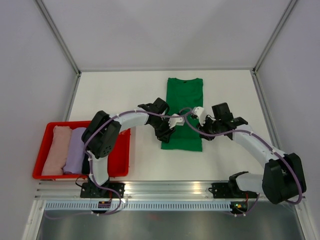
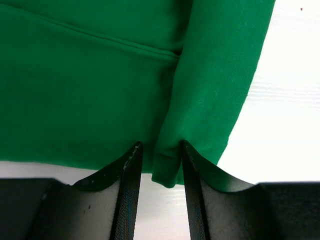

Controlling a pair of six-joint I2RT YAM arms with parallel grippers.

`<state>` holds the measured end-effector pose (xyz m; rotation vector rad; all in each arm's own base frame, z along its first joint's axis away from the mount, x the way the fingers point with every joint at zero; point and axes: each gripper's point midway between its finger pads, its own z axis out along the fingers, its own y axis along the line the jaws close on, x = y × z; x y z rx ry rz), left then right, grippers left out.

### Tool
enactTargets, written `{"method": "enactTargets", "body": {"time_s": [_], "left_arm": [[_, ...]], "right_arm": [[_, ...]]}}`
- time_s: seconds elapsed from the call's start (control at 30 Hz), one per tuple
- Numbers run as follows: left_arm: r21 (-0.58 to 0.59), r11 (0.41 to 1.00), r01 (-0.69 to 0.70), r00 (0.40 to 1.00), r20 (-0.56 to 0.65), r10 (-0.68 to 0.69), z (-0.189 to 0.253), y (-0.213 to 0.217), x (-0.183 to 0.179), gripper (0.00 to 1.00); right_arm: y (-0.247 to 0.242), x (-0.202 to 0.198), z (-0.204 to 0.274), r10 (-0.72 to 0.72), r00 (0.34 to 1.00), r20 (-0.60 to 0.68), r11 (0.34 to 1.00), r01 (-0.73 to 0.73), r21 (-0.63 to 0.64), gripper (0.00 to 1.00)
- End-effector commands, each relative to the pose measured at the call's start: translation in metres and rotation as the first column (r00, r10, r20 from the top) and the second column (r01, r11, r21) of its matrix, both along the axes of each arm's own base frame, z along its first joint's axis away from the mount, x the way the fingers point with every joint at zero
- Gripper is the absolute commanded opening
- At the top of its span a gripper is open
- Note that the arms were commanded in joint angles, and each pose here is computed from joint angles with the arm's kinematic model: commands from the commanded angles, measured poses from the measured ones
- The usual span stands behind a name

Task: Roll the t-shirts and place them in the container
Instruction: Roll the tshirt

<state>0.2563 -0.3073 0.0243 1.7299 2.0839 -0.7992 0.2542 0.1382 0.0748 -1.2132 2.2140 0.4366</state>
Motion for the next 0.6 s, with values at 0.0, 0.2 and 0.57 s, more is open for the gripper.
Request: {"method": "enactTargets", "body": {"time_s": [0.0,0.2,0.57], "left_arm": [[-0.024,0.999,-0.024,1.000,0.017,0.025,0.007,-0.007,0.009,0.43],[-0.032,0.999,-0.024,1.000,0.016,0.025,0.011,-0.006,0.006,0.43],[-0.026,0.999,-0.027,1.000,0.015,0.028,0.009,-0.004,0.005,0.43]], "right_arm": [[0.010,0.002,0.039,-0.111,0.994,-0.015,0.985,0.112,0.131,0.23],[0.031,-0.001,0.082,-0.228,0.973,-0.046,0.909,0.230,0.347,0.09],[0.031,-0.023,0.036,-0.451,0.816,-0.361,0.719,0.572,0.395,0.00]]}}
